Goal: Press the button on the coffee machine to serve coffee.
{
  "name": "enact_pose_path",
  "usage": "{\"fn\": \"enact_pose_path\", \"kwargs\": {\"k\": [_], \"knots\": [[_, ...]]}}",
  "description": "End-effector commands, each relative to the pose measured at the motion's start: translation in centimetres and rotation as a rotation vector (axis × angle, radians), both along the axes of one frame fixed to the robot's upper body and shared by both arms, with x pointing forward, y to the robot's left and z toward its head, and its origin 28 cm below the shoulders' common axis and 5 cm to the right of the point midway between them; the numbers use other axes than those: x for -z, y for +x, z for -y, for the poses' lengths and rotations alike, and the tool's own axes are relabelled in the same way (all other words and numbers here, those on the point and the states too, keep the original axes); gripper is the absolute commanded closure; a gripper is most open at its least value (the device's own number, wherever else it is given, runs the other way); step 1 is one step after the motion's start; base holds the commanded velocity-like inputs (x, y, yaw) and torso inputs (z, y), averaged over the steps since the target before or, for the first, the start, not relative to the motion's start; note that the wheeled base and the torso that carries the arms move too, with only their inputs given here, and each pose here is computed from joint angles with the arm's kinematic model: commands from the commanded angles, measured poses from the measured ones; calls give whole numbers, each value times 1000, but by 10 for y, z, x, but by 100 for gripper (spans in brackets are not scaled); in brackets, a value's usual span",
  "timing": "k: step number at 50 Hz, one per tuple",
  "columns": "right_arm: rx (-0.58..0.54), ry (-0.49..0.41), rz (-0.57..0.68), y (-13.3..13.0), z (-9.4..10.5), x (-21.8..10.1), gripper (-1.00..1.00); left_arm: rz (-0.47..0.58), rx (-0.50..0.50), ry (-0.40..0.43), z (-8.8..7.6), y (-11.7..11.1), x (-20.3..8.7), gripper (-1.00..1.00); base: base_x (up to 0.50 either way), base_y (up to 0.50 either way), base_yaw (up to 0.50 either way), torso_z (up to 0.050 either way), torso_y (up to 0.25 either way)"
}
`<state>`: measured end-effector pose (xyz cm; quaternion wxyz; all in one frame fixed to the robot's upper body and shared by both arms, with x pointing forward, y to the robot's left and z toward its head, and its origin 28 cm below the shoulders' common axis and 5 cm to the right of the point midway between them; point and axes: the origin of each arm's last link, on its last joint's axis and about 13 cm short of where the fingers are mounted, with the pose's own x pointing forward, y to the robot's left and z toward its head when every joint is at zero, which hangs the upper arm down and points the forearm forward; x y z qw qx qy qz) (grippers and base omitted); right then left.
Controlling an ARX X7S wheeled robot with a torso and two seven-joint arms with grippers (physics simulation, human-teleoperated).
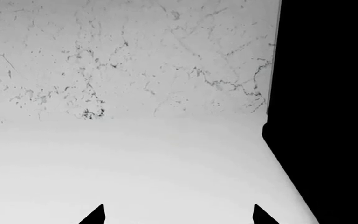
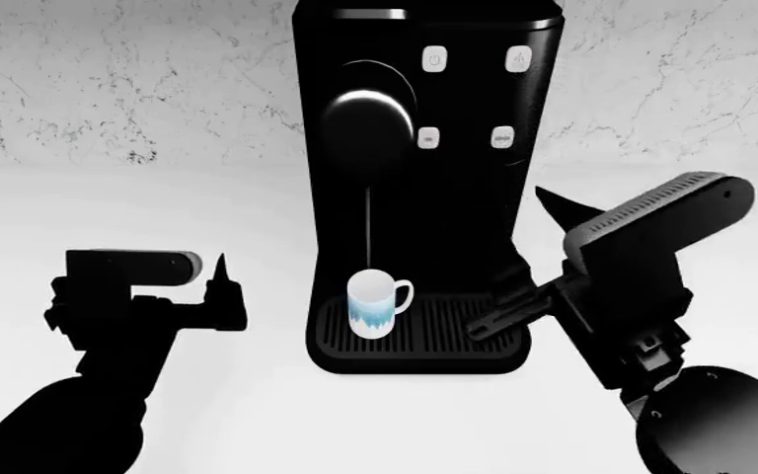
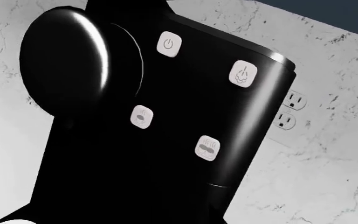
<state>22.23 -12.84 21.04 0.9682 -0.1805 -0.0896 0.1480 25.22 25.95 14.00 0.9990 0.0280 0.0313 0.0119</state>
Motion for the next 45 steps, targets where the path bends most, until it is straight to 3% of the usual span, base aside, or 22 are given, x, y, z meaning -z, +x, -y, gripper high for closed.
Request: {"fn": "enact_pose_path", "kwargs": {"k": [1,22,31,33,45], "knots": [[84,70,-20,-14,9,18,-100,-2,1,-1,2,-1,1,-100,0,0,0,0,0],[270,189,-118,-16,26,44,-100,-2,-4,5,-3,-1,3,-100,0,0,0,0,0],[323,202,-147,-19,35,62,-100,-11,-10,20,4,2,10,-100,0,0,0,0,0],[335,203,-154,-19,37,65,-100,-18,-14,24,-4,1,14,-100,0,0,0,0,0],[372,220,-180,-22,42,76,-100,-41,-49,45,-5,4,27,-100,0,0,0,0,0]]}}
